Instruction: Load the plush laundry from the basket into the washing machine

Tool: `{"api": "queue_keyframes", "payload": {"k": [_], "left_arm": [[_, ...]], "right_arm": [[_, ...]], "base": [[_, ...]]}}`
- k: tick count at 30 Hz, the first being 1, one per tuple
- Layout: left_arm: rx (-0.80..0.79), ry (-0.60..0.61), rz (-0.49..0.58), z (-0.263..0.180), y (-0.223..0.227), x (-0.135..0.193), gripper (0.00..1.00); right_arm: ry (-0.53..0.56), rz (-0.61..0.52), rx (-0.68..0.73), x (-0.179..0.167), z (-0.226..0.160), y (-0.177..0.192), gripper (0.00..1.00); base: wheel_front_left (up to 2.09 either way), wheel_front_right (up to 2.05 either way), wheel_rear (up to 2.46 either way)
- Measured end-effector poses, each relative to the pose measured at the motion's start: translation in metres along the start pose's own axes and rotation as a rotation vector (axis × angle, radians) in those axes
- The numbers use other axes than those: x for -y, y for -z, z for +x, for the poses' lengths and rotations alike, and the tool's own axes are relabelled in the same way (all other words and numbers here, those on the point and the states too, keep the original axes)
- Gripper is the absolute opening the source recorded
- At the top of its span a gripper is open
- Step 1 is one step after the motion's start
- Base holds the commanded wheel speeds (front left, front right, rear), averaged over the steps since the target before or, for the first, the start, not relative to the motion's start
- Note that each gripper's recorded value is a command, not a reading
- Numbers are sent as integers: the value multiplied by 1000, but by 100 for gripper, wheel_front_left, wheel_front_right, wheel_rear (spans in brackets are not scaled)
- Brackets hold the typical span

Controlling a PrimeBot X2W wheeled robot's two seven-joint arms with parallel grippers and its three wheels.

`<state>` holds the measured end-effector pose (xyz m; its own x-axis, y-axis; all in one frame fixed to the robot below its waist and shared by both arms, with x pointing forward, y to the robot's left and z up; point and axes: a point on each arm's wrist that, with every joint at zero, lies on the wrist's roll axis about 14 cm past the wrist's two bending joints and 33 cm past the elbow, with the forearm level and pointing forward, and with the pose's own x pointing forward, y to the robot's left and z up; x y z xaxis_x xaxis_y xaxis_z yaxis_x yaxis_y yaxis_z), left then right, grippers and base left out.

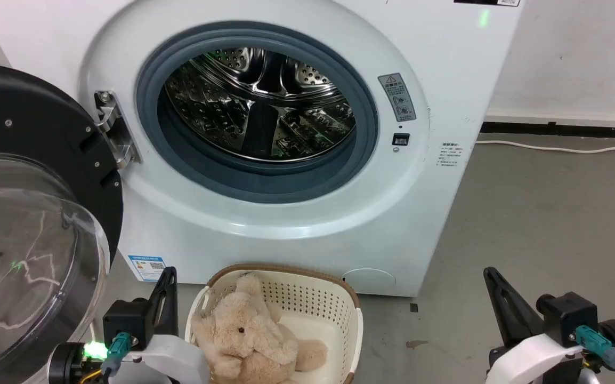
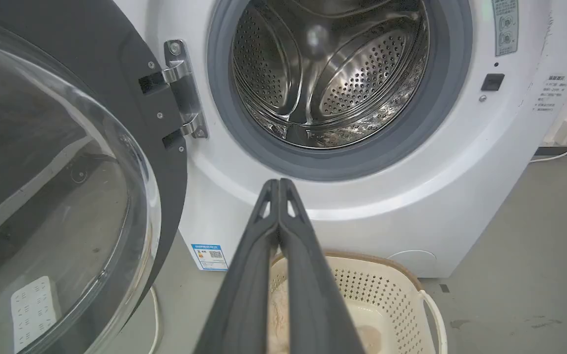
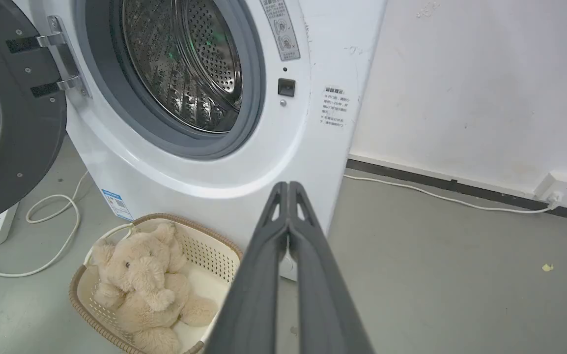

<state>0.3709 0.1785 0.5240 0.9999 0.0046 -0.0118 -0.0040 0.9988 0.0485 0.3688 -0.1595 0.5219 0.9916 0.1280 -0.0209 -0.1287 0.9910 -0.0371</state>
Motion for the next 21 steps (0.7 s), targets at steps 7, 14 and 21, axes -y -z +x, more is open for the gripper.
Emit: {"api": "queue_keyframes", "payload": {"k": [7,14,21], "left_arm": [[0,0,0,0,0,0,0],[0,-1,0,0,0,0,0],[0,-1,0,0,0,0,0]], "right_arm": [[0,0,0,0,0,0,0],[0,0,0,0,0,0,0],[0,0,0,0,0,0,0]], "base": [[0,0,0],[0,0,0],[0,0,0]]}}
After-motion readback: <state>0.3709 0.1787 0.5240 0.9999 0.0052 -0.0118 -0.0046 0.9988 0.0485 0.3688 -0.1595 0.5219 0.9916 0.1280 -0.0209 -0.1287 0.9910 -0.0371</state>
